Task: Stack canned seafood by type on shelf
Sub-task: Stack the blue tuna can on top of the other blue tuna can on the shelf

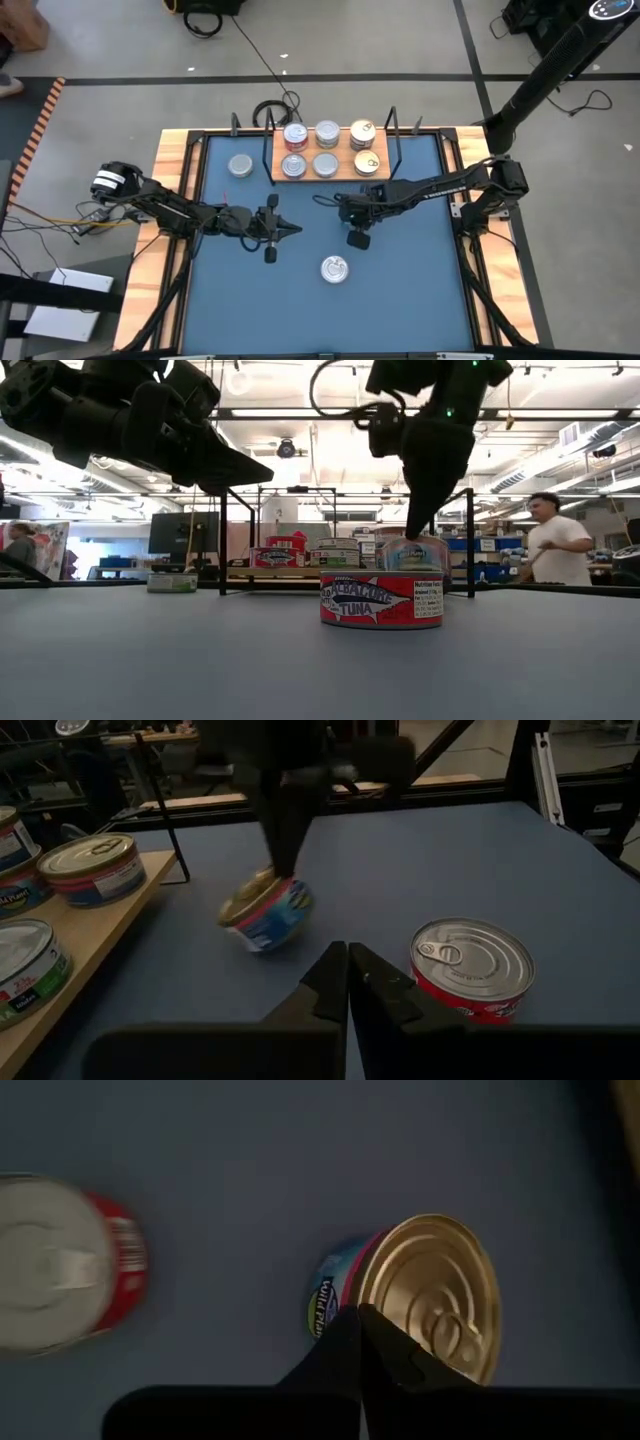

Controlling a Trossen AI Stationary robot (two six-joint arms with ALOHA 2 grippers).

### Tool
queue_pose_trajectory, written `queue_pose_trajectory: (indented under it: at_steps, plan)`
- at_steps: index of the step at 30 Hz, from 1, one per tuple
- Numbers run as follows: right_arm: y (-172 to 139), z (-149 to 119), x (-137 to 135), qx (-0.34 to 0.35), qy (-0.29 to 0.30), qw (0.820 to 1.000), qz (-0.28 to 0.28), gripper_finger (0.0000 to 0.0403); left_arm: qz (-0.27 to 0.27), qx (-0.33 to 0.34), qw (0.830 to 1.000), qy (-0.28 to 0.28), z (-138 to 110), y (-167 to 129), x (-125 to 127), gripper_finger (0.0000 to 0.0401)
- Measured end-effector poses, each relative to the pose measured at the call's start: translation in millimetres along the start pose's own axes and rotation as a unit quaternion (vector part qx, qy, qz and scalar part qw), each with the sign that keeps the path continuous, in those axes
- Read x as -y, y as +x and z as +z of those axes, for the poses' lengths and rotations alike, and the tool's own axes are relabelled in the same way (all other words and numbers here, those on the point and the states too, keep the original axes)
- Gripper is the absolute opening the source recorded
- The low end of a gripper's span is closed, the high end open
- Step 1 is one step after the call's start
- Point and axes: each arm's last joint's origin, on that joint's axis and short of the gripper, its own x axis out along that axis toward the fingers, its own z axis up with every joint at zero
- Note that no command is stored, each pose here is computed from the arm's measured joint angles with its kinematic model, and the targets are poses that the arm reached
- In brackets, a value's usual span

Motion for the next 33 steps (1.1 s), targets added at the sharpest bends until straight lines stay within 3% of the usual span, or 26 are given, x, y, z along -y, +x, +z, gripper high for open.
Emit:
queue_pose_trajectory:
  at_steps: [7, 18, 33]
  plan:
    - [-10.0, 7.0, -11.2, 0.006, -0.007, 0.998, 0.065, 0.0001, 0.0, -0.007, 1.0, -0.006, -1.4, 0.0, 0.0, 0.0014]
    - [-9.7, 15.5, -12.9, 0.013, 0.032, 0.982, 0.183, 0.0, 0.0, -0.006, 1.0, -0.008, -1.1, 0.0, 0.1, 0.0014]
    - [14.0, 26.9, 13.0, 0.004, 0.089, 0.969, 0.231, 0.0, -0.001, -0.007, 1.0, -0.017, -1.3, 0.1, 0.1, 0.0014]
